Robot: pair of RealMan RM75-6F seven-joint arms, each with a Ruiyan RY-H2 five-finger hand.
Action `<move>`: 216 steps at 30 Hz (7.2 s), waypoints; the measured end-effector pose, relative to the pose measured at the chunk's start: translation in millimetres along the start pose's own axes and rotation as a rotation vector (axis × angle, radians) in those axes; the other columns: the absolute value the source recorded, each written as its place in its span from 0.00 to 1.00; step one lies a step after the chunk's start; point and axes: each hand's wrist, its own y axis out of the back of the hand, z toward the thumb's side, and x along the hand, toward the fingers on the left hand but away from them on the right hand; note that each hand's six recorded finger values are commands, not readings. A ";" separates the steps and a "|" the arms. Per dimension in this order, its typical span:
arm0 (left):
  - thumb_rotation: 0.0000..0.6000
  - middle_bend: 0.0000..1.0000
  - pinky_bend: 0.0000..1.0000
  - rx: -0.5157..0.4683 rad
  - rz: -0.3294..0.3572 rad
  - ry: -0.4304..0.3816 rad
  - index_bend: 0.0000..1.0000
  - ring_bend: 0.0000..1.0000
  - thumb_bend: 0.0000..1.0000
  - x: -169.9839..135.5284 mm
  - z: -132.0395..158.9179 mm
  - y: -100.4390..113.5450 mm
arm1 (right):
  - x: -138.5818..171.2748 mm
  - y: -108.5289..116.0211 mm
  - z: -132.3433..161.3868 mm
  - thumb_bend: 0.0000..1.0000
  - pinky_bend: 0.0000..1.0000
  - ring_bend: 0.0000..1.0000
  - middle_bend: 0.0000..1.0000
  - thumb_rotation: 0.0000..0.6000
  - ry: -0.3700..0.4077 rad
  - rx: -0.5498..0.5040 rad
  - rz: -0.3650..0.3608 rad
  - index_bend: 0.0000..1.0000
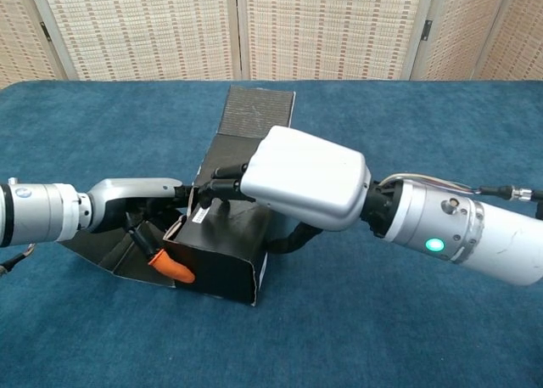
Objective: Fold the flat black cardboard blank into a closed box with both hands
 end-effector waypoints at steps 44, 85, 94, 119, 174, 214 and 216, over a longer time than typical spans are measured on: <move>1.00 0.00 0.56 -0.007 -0.008 0.023 0.00 0.46 0.18 -1.3 -6.0 -1.0 | 13.0 2.7 -1.5 0.14 1.00 0.77 0.38 1.00 0.032 -0.004 0.076 0.46; 1.00 0.25 0.58 -0.029 0.026 0.009 0.22 0.53 0.17 1.1 -1.6 -2.8 | 0.8 -2.4 2.1 0.14 1.00 0.77 0.48 1.00 0.101 0.045 0.153 0.47; 1.00 0.31 0.58 -0.045 0.029 0.016 0.28 0.54 0.17 2.0 -2.8 -5.0 | 2.7 -6.3 6.3 0.15 1.00 0.77 0.53 1.00 0.112 0.045 0.183 0.50; 1.00 0.32 0.58 -0.076 0.067 0.027 0.28 0.54 0.17 1.2 -8.7 -1.8 | 1.2 -3.5 2.3 0.14 1.00 0.80 0.82 1.00 0.101 0.035 0.190 0.90; 1.00 0.00 0.20 -0.111 0.335 -0.065 0.00 0.00 0.17 -85.2 13.2 56.8 | 83.0 -25.0 -4.7 0.00 1.00 0.65 0.12 1.00 -0.701 -1.236 0.369 0.02; 1.00 0.00 0.19 -0.122 0.413 -0.063 0.00 0.00 0.17 -106.1 -0.2 76.2 | -13.4 -70.8 13.0 0.00 1.00 0.63 0.01 1.00 -0.828 -1.283 0.234 0.00; 1.00 0.00 0.19 -0.124 0.413 -0.062 0.00 0.00 0.17 -107.9 -1.6 75.8 | -19.0 -73.6 14.4 0.00 1.00 0.67 0.11 1.00 -0.841 -1.296 0.221 0.00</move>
